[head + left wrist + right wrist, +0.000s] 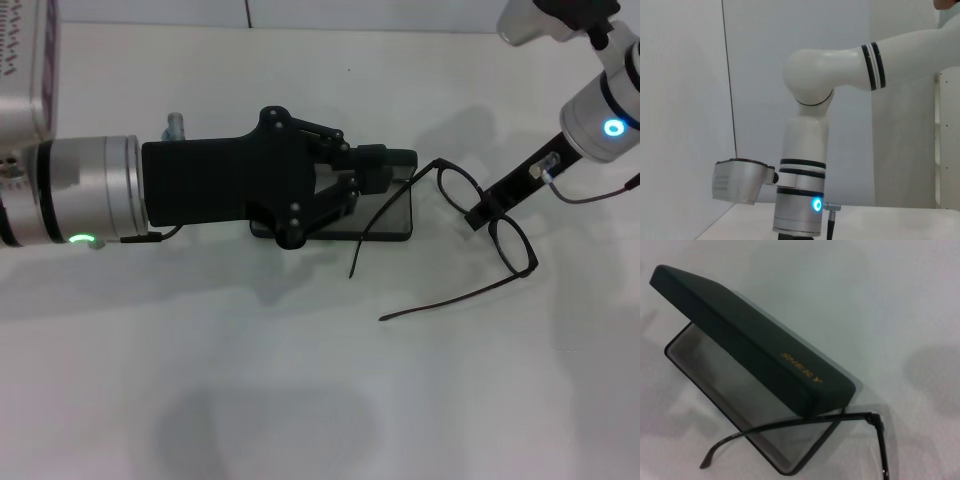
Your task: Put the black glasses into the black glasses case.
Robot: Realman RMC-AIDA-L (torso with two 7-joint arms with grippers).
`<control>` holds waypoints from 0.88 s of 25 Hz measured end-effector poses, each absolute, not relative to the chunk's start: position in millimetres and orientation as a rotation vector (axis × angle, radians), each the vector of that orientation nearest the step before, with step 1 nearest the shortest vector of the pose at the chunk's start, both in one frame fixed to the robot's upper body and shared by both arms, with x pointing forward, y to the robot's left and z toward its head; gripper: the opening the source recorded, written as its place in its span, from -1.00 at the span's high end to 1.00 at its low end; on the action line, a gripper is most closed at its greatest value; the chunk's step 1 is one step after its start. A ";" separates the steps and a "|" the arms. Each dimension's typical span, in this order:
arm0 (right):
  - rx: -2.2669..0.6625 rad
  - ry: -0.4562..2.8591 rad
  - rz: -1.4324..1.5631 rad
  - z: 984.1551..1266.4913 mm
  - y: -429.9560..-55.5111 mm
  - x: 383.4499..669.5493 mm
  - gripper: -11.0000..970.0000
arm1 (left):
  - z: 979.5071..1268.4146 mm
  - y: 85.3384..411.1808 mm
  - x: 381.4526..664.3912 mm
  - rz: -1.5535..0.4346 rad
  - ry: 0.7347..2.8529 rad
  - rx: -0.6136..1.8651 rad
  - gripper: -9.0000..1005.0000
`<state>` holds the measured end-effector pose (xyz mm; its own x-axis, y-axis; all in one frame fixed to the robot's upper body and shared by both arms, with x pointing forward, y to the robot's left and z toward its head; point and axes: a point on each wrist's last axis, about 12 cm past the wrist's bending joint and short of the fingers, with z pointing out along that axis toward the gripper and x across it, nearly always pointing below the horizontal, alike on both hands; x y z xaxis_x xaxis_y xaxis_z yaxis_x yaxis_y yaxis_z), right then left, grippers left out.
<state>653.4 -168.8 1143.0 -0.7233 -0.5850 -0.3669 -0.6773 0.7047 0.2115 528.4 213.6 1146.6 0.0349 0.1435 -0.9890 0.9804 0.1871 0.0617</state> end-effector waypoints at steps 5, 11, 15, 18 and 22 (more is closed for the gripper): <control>-0.996 2.643 0.481 1140.1 -170.2 652.7 0.61 | 1146.1 213.9 528.1 -0.962 1.360 1.186 0.80; -0.985 2.639 0.484 1137.3 -174.5 651.0 0.72 | 1144.9 214.4 527.7 -0.965 1.365 1.182 0.81; -0.974 2.642 0.495 1136.3 -182.2 647.4 0.75 | 1143.4 215.1 527.5 -0.968 1.372 1.175 0.82; -0.974 2.627 0.531 1138.2 -188.5 641.2 0.75 | 1143.4 215.7 527.7 -0.967 1.372 1.172 0.82; -0.963 2.595 0.610 1142.5 -199.1 628.4 0.75 | 1144.2 216.3 528.4 -0.965 1.371 1.168 0.83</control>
<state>628.4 -199.1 1142.5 -0.7277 -0.5426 -0.4196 -0.6727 0.6839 0.2824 528.4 216.3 1144.2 0.0209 0.1375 -0.9903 0.9786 0.2001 0.0484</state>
